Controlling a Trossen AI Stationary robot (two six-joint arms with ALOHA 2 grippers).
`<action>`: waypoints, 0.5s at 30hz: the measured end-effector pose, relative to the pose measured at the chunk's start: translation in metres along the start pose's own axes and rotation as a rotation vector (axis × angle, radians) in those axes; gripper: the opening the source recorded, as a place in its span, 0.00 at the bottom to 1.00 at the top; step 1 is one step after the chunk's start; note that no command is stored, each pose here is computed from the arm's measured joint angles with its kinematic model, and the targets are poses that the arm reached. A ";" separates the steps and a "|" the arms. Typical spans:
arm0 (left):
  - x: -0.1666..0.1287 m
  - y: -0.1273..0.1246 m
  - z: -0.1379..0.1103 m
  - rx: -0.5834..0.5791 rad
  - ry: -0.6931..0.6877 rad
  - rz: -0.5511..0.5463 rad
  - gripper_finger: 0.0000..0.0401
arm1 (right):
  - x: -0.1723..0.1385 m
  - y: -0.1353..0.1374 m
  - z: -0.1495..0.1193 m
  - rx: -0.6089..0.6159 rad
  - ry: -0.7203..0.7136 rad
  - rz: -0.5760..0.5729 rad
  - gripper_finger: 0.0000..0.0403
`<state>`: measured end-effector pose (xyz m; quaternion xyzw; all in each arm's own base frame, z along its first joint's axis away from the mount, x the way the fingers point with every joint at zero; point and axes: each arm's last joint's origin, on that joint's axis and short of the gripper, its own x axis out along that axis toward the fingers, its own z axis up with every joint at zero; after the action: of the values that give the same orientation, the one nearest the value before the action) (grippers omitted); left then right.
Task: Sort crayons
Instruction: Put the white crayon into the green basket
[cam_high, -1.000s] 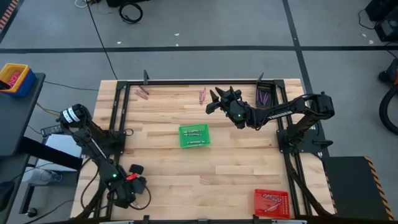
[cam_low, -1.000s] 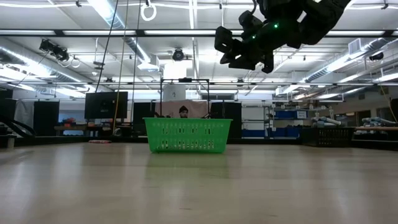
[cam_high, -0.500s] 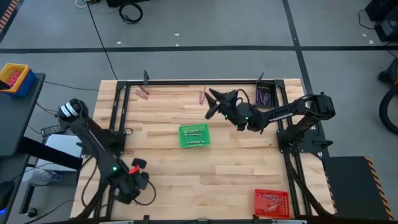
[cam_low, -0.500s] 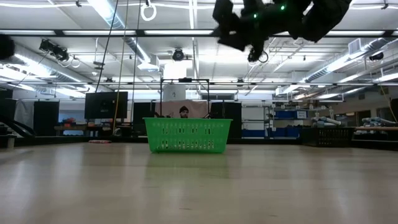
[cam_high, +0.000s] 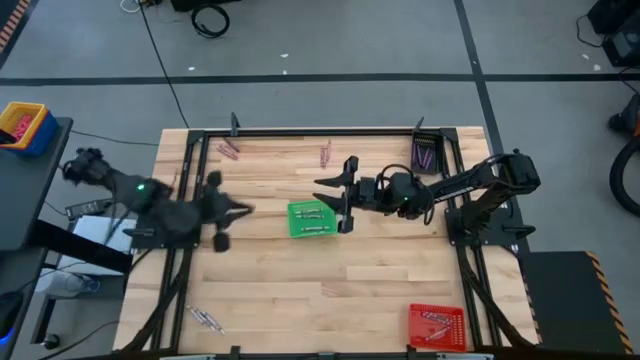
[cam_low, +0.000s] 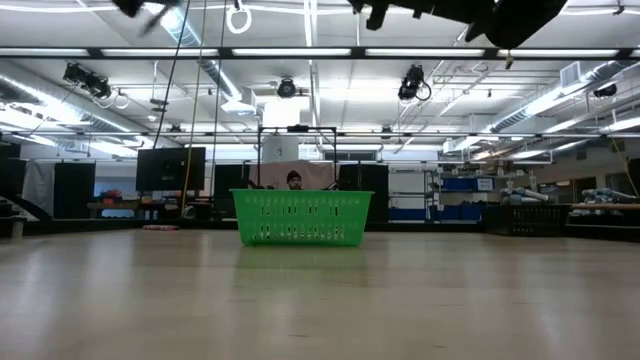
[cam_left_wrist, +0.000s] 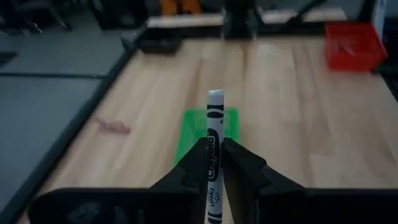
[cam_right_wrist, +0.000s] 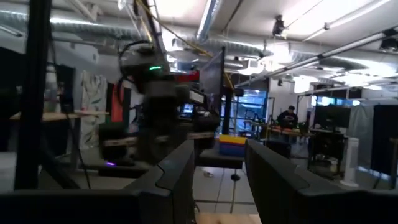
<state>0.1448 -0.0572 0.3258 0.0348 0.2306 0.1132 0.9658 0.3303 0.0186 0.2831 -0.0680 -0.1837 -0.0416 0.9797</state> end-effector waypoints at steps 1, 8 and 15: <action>0.007 0.005 0.005 0.005 -0.016 -0.009 0.12 | 0.000 0.002 0.001 -0.004 -0.002 -0.007 0.36; 0.072 0.024 0.025 0.038 -0.051 -0.060 0.12 | -0.003 0.021 0.023 -0.067 -0.040 -0.082 0.36; 0.147 0.040 0.008 0.026 0.098 0.020 0.12 | -0.022 0.052 0.054 -0.190 0.021 -0.235 0.36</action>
<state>0.2683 0.0163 0.2733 0.0442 0.2789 0.1213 0.9516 0.2967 0.0792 0.3187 -0.1379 -0.1755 -0.1739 0.9591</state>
